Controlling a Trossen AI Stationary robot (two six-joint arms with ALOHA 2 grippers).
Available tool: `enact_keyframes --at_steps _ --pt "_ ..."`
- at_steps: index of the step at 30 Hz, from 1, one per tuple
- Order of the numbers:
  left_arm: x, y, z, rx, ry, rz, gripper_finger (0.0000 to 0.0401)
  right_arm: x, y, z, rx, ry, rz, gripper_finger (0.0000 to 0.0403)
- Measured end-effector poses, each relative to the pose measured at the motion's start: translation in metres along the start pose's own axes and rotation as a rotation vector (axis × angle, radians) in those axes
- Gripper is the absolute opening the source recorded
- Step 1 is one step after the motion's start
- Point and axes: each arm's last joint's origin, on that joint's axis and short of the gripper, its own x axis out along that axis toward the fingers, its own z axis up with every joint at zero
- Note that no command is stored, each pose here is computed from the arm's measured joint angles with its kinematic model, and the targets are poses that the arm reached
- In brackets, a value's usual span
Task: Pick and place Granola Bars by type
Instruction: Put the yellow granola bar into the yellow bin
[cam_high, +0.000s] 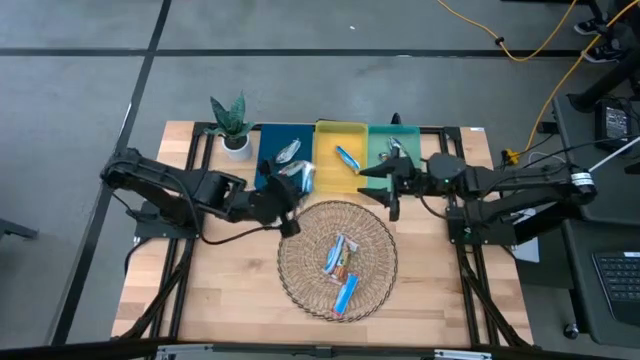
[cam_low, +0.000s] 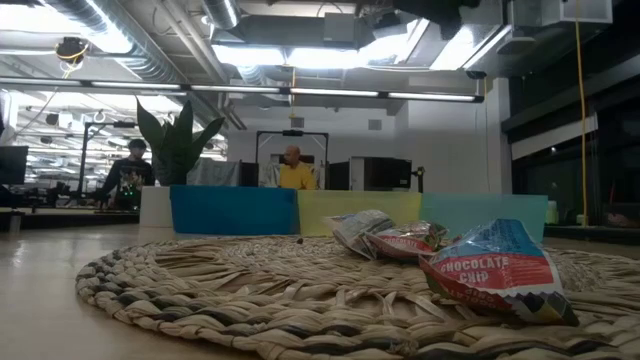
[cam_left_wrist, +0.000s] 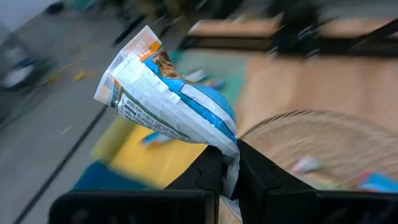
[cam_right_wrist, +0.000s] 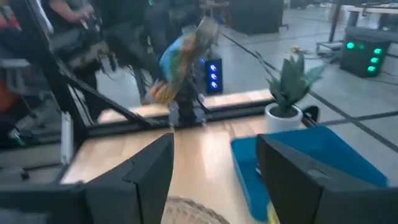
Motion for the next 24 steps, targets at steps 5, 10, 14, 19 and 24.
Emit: enact_keyframes --at_steps 5,10,14,19,24 --pt "0.0 0.004 -0.013 -0.019 -0.162 -0.147 0.0022 0.02 -0.006 -0.003 0.056 -0.04 0.039 0.0261" --pt "0.001 0.012 -0.023 0.007 -0.229 -0.226 0.0022 0.045 -0.006 0.008 0.112 -0.035 0.106 0.0308" --pt "0.006 0.015 -0.026 0.062 -0.228 -0.254 0.0022 0.068 -0.002 0.021 0.104 -0.03 0.174 0.0336" --pt "0.009 0.017 -0.027 0.109 -0.222 -0.298 0.0022 0.094 0.002 0.035 0.104 -0.027 0.248 0.0343" --pt "0.012 0.02 -0.027 0.155 -0.226 -0.308 0.0022 0.113 0.004 0.039 0.106 -0.011 0.281 0.0344"
